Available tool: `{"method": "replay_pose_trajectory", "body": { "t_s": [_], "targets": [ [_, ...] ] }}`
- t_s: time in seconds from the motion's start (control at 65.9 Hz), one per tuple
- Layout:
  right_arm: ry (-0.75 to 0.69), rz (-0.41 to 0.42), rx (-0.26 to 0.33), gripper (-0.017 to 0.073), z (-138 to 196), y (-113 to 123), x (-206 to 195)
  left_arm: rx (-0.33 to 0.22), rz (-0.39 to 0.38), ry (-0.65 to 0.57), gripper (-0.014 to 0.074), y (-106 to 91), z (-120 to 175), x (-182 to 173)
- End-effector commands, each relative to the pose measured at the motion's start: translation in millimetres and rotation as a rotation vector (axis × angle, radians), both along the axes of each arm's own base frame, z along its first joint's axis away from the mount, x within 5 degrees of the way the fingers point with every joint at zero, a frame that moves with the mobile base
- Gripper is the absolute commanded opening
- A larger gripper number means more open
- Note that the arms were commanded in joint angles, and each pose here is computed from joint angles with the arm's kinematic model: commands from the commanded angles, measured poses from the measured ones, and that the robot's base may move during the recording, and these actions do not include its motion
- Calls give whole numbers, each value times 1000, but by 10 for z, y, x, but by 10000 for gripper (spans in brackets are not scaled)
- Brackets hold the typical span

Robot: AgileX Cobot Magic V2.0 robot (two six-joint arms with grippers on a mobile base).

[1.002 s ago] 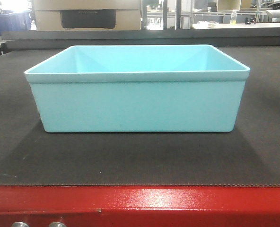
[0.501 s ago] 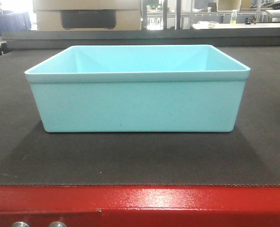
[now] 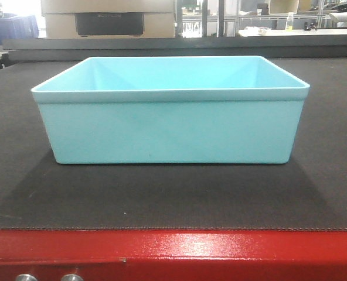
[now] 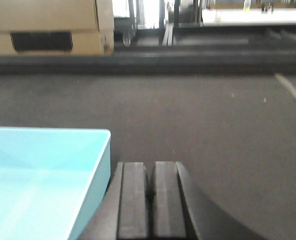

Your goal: Fetch blue bin and place on conveyor start

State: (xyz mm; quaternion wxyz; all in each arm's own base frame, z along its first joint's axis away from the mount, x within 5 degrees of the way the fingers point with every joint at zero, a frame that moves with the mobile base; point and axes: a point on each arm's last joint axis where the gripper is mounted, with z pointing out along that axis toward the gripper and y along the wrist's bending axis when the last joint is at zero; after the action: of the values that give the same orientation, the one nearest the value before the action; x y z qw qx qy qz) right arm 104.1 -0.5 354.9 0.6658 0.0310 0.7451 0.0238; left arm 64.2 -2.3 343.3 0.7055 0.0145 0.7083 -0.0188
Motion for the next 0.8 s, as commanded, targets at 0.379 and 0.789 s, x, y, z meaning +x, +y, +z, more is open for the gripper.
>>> {"method": "replay_pose_trajectory", "body": {
  "t_s": [0.379,0.789],
  "targets": [
    [-68,-7,-20,-162,56,-8,-71,-15,-2,-61,-111,4,35,-84],
    [-68,-7,-20,-162,56,-8,-71,-32,-6,-60,-111,0,35,-84]
  ]
}}
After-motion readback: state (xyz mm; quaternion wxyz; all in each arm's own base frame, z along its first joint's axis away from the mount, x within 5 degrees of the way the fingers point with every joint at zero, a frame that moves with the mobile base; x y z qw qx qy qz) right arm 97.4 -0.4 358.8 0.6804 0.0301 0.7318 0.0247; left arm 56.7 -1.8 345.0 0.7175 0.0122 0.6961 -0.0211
